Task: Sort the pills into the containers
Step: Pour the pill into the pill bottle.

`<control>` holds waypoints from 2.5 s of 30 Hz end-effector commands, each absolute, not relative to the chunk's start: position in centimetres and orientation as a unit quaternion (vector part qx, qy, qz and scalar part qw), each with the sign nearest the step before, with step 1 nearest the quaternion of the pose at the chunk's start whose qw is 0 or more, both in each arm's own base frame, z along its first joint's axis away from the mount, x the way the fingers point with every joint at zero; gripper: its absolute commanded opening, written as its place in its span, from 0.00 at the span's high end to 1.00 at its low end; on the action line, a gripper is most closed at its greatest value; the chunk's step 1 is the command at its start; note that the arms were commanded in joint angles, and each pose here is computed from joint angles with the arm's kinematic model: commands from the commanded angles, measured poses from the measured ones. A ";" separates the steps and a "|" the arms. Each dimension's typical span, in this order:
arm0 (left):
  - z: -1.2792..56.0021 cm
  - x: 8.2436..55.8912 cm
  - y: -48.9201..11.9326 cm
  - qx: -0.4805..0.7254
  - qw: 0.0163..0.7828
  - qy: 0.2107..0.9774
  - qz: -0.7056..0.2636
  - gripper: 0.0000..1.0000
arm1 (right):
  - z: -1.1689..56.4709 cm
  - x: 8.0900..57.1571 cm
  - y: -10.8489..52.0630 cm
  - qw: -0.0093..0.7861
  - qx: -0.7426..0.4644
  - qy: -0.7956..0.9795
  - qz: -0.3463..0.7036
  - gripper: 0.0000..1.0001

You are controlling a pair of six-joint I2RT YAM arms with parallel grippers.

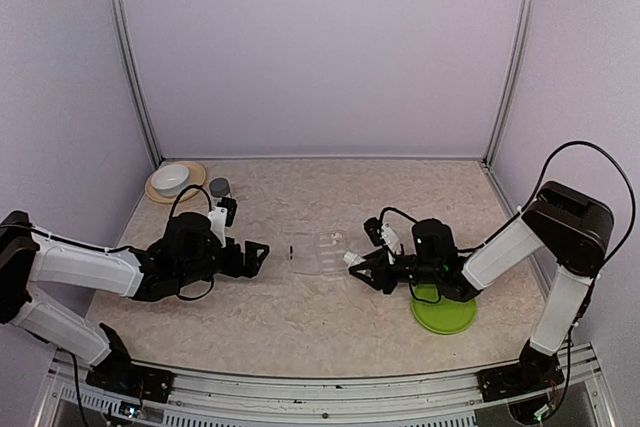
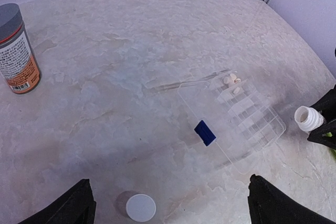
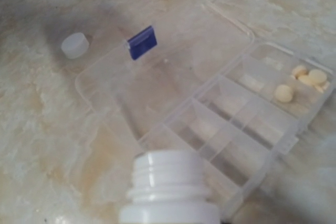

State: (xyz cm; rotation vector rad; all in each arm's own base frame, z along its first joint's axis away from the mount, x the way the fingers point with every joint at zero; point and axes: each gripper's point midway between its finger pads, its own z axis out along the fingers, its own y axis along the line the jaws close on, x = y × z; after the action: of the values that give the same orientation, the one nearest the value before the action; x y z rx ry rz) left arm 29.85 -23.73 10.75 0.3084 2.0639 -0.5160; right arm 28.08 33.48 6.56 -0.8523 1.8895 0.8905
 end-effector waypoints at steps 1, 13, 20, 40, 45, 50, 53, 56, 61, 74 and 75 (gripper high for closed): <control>10.8 30.0 -23.9 0.129 0.480 0.840 -0.217 0.01 | 6.0 28.7 33.4 0.425 -0.342 0.763 0.348 1.00; 10.7 30.0 -23.9 0.129 0.479 0.840 -0.218 0.01 | 5.2 29.0 33.4 0.412 -0.341 0.774 0.339 1.00; 10.7 30.1 -23.8 0.129 0.480 0.840 -0.217 0.01 | 4.9 29.1 33.3 0.406 -0.339 0.780 0.334 1.00; 10.6 30.3 -23.7 0.127 0.479 0.841 -0.219 0.01 | 4.6 29.1 33.1 0.392 -0.339 0.791 0.326 1.00; 10.5 30.2 -23.7 0.126 0.478 0.841 -0.218 0.01 | 4.6 29.0 33.2 0.387 -0.340 0.792 0.327 1.00; 10.5 30.3 -23.7 0.126 0.478 0.841 -0.219 0.01 | 4.5 29.1 33.1 0.384 -0.339 0.796 0.324 1.00; 10.4 30.2 -23.7 0.126 0.476 0.842 -0.220 0.01 | 4.5 29.0 33.2 0.382 -0.339 0.796 0.324 1.00; 10.4 30.3 -23.7 0.126 0.476 0.842 -0.219 0.01 | 4.7 29.1 33.2 0.382 -0.338 0.797 0.323 1.00; 10.4 30.2 -23.8 0.127 0.476 0.842 -0.220 0.01 | 4.9 29.2 33.1 0.380 -0.338 0.799 0.321 1.00; 10.5 30.3 -23.8 0.126 0.476 0.842 -0.222 0.01 | 4.8 29.2 33.1 0.368 -0.342 0.806 0.312 1.00; 10.5 30.2 -23.8 0.126 0.476 0.842 -0.222 0.01 | 4.8 29.2 33.1 0.367 -0.341 0.807 0.312 1.00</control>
State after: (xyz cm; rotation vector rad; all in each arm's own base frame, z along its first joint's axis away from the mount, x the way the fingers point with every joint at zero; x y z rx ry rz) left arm 30.09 -23.80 10.46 0.3092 2.0667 -0.5305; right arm 28.42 33.14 3.77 -0.8871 2.0810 0.8166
